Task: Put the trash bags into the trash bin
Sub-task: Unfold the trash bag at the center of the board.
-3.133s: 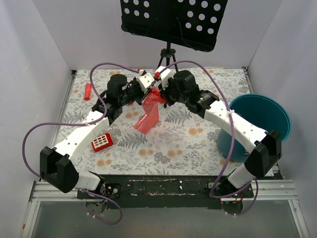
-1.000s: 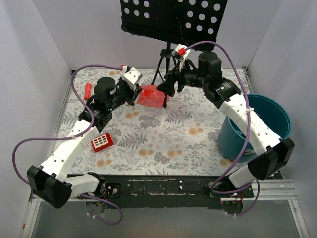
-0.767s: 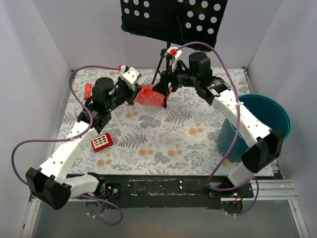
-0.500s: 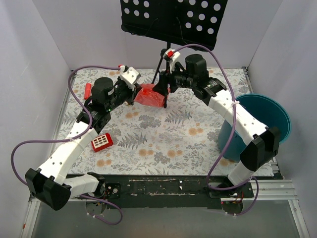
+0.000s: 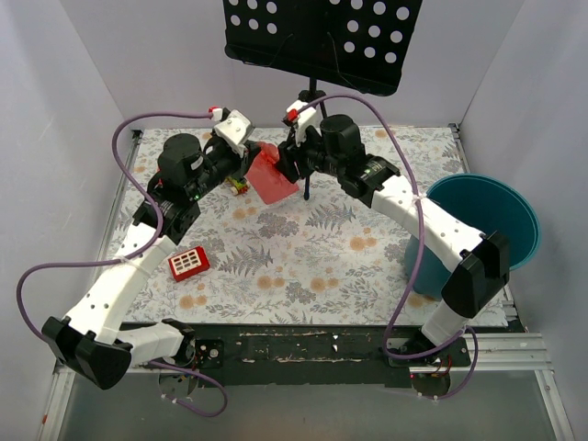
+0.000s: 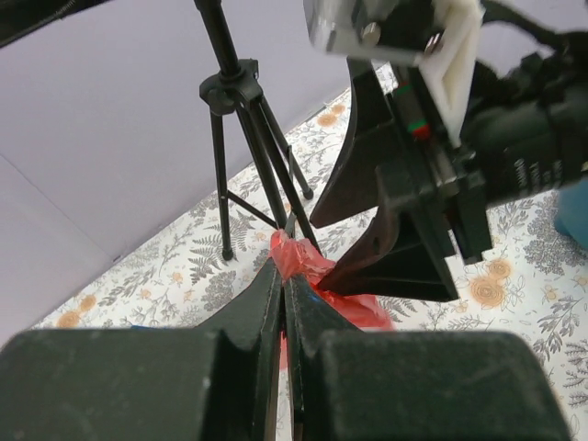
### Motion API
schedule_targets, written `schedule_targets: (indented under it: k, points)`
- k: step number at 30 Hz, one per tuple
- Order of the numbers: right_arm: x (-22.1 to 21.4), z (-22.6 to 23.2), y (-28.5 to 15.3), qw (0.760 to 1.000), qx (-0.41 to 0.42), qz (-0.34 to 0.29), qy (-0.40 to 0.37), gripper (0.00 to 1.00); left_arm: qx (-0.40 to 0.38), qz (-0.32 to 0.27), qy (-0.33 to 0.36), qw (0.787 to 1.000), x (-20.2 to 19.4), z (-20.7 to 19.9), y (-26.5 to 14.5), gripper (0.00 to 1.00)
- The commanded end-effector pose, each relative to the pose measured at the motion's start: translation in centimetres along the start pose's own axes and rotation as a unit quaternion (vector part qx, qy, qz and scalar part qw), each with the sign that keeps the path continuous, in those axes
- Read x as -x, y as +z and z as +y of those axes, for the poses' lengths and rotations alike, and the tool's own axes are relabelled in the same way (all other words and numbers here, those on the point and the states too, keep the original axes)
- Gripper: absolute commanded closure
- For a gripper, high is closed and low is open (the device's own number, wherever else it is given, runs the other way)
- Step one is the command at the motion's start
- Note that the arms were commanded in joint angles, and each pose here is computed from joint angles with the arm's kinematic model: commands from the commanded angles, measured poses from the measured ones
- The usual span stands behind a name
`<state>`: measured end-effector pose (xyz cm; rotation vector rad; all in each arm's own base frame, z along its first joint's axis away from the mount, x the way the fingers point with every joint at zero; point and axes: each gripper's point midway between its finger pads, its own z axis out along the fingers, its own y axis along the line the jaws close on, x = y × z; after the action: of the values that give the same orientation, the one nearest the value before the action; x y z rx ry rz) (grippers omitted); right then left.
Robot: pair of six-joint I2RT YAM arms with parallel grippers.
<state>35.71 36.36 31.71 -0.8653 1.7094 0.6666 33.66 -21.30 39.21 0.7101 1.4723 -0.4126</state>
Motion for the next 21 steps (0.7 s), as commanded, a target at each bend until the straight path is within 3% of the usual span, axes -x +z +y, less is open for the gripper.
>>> schedule_targets:
  k: [1, 8, 13, 21]
  points:
    - [0.8, -3.1, 0.0, 0.996, -0.08, -0.032, -0.033, 0.38, 0.008, -0.022, 0.002, 1.0, 2.6, 0.4, -0.8, 1.0]
    - [1.5, -4.9, -1.6, 0.989, -0.132, -0.029, -0.06, 0.46, 0.033, -0.021, 0.018, 0.999, 2.4, 1.3, -1.1, 1.0]
    - [-1.9, -9.2, -3.6, 0.982, -0.177, 0.007, -0.06, 0.5, 0.051, -0.023, 0.025, 0.998, 2.3, 2.0, -1.3, 1.0]
    - [-5.9, -8.4, -6.3, 0.985, -0.154, 0.043, -0.066, 0.48, 0.066, -0.023, 0.021, 0.997, 1.7, 2.5, -1.2, 1.0]
